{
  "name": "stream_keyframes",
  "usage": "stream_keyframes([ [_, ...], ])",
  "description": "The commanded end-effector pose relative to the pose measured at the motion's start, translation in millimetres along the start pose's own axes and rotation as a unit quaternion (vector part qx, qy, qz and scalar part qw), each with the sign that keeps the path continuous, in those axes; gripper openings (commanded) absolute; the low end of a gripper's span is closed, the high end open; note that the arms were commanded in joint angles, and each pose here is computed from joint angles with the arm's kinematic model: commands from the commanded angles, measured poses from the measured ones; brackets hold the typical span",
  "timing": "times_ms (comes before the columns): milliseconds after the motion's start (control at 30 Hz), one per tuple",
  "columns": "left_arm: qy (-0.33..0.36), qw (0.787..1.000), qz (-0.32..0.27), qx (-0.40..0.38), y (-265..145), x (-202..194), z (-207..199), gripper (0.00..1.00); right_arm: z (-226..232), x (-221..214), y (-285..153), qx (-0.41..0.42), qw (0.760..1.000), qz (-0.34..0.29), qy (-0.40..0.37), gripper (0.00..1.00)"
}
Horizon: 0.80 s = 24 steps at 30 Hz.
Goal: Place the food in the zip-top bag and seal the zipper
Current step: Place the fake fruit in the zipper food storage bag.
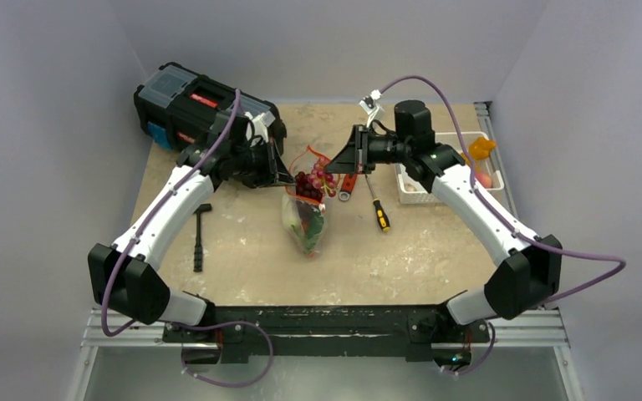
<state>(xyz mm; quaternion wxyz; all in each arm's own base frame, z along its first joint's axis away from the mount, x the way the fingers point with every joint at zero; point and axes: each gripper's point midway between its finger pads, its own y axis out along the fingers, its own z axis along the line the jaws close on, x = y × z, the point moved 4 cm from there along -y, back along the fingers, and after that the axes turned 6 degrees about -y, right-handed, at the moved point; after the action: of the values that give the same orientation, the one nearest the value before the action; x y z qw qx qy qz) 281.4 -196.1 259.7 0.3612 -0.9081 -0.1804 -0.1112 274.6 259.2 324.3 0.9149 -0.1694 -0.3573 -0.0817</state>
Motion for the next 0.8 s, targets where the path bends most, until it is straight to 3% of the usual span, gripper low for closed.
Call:
stream_keyframes([
  [0, 0.009, 1.0, -0.016, -0.023, -4.1, 7.6, -9.4, 0.0, -1.7, -8.7, 2.6, -0.002, 0.997, 0.051, 0.059, 0.0],
  [233, 0.012, 0.999, -0.019, -0.024, -5.5, 7.9, -10.1, 0.0, -15.5, -18.1, 23.0, 0.016, 0.982, 0.087, 0.169, 0.0],
  [400, 0.013, 0.999, -0.021, -0.024, -6.8, 7.9, -10.8, 0.0, -26.7, -28.9, 35.9, 0.008, 0.974, 0.113, 0.195, 0.0],
  [767, 0.014, 0.999, -0.019, -0.028, -6.7, 7.9, -11.8, 0.0, -47.4, -36.0, 69.8, -0.109, 0.977, 0.132, 0.125, 0.0],
])
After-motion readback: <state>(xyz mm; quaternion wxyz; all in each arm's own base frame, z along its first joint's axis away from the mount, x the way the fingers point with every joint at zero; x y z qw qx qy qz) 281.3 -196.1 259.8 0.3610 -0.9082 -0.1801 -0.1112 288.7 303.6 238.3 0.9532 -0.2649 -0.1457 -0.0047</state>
